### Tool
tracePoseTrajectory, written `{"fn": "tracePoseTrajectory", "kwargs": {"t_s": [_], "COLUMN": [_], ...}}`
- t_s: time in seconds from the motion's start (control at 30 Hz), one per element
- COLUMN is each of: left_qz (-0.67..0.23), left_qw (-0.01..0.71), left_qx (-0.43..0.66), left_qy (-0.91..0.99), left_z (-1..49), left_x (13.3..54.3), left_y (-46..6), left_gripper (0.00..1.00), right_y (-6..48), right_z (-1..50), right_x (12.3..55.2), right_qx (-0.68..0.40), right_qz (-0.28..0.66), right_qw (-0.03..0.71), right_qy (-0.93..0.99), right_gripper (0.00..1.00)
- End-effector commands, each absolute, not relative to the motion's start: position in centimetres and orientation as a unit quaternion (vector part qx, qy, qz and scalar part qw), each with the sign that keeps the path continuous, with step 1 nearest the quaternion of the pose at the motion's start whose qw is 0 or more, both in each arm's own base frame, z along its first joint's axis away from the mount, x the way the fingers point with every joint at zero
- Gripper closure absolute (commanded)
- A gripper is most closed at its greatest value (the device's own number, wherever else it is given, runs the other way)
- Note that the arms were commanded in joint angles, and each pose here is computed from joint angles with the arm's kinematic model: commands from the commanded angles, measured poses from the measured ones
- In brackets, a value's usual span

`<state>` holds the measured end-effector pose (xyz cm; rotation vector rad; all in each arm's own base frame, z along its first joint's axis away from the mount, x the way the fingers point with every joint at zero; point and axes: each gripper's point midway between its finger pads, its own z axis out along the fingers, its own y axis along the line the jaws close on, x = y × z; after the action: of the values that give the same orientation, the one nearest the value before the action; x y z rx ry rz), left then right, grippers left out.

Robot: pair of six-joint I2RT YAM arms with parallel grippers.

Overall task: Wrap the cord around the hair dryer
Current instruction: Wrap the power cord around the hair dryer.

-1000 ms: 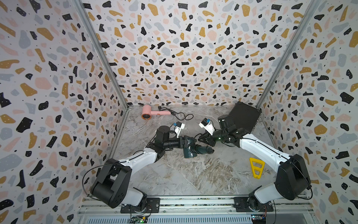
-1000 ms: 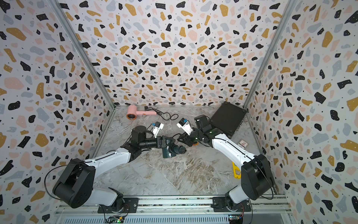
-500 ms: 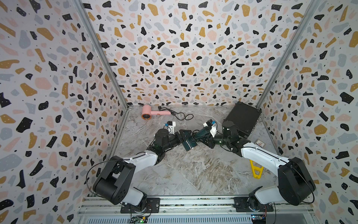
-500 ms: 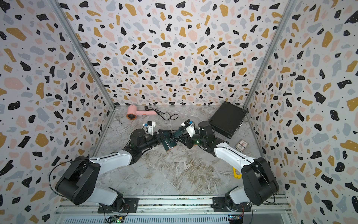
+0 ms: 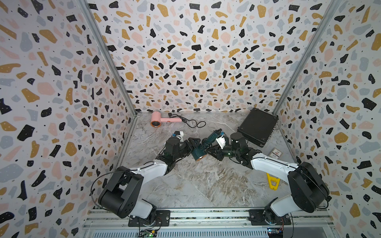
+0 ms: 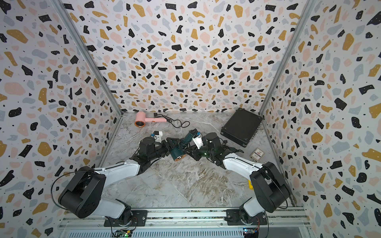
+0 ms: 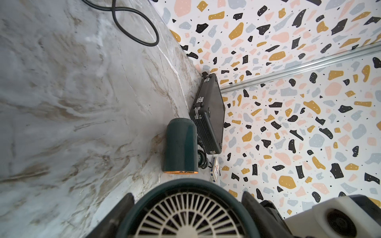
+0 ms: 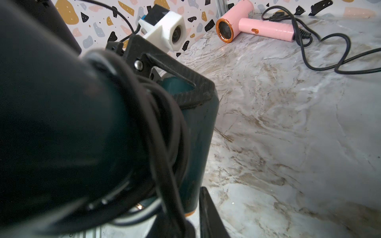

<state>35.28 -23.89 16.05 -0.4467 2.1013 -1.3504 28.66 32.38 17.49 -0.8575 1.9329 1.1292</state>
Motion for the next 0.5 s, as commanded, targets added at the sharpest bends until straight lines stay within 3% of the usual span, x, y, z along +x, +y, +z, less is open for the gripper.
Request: {"fn": "tracePoseTrajectory", "kwargs": {"t_s": [0.0, 0.27, 0.47], "left_qz": [-0.565, -0.492, -0.450], "left_qw": [0.337, 0.325, 0.312], "left_qx": [-0.169, -0.284, -0.305], "left_qy": [0.734, 0.756, 0.779], "left_z": [22.4, 18.1, 17.0], "left_x": [36.3, 36.4, 36.0], "left_y": [-24.1, -20.5, -19.5], "left_gripper": [1.00, 1.00, 1.00], "right_y": [32.6, 31.2, 31.7], "right_z": [16.6, 15.4, 15.4], "right_x": [27.9, 28.3, 28.0], "right_qx": [-0.324, -0.283, -0.283], "right_qz": [0.445, 0.409, 0.382], "right_qw": [0.353, 0.384, 0.425], "right_qy": [0.757, 0.778, 0.770], "right_gripper": [1.00, 1.00, 1.00]}}
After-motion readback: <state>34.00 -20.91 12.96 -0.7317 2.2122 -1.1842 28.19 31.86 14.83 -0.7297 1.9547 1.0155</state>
